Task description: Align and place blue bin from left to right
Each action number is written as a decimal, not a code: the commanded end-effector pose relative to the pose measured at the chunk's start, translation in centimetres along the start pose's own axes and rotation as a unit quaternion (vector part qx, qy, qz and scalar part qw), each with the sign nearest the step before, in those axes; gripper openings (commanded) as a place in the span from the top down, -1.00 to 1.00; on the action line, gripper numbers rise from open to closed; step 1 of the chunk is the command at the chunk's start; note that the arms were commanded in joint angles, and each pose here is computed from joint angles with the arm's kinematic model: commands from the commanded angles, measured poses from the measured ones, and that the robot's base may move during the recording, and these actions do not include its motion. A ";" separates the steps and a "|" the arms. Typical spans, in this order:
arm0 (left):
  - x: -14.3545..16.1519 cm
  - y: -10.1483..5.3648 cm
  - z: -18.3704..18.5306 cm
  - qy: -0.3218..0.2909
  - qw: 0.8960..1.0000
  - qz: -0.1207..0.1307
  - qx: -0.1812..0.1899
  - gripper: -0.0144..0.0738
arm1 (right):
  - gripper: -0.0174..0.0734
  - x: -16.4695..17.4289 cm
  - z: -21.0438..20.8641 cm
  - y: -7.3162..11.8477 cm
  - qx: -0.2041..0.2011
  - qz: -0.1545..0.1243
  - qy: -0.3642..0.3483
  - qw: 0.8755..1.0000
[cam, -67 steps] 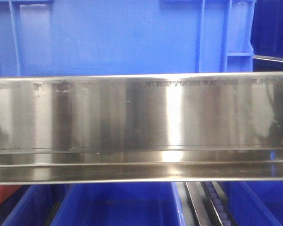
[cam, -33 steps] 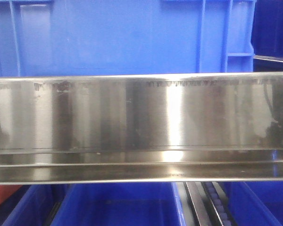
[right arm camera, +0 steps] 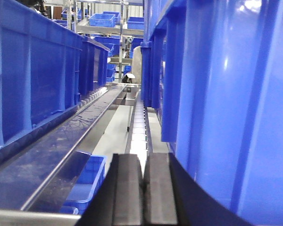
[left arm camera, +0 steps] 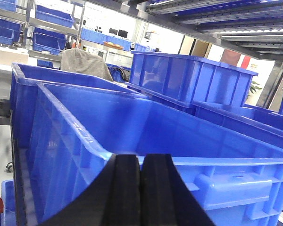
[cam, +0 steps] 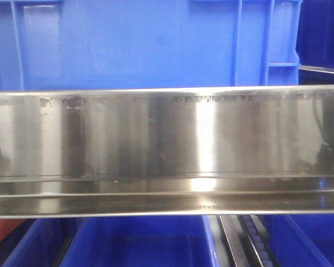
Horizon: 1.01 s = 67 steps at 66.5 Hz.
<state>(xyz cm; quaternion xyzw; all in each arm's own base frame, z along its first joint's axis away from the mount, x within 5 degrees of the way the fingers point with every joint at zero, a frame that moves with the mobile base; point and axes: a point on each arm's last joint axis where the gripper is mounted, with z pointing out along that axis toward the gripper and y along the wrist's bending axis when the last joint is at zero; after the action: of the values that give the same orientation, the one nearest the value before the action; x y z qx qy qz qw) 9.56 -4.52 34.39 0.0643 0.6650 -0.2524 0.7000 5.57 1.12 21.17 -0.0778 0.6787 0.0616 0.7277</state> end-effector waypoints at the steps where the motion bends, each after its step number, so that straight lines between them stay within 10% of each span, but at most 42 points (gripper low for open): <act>1: -0.2 -0.2 -0.1 -0.011 1.000 0.001 0.010 0.92 | 0.80 -0.2 -0.1 0.0 -0.002 0.000 -0.015 1.000; 67: -0.2 -0.2 -0.1 -0.011 1.000 0.001 0.010 0.92 | 0.80 -0.2 -0.1 0.0 -0.002 0.003 -0.013 1.000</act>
<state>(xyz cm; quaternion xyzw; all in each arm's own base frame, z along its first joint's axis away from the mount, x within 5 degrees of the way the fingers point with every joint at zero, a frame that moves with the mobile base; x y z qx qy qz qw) 9.56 -4.52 34.39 0.0643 0.6650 -0.2524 0.7000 5.57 1.12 21.17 -0.0765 0.6788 0.0631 0.7276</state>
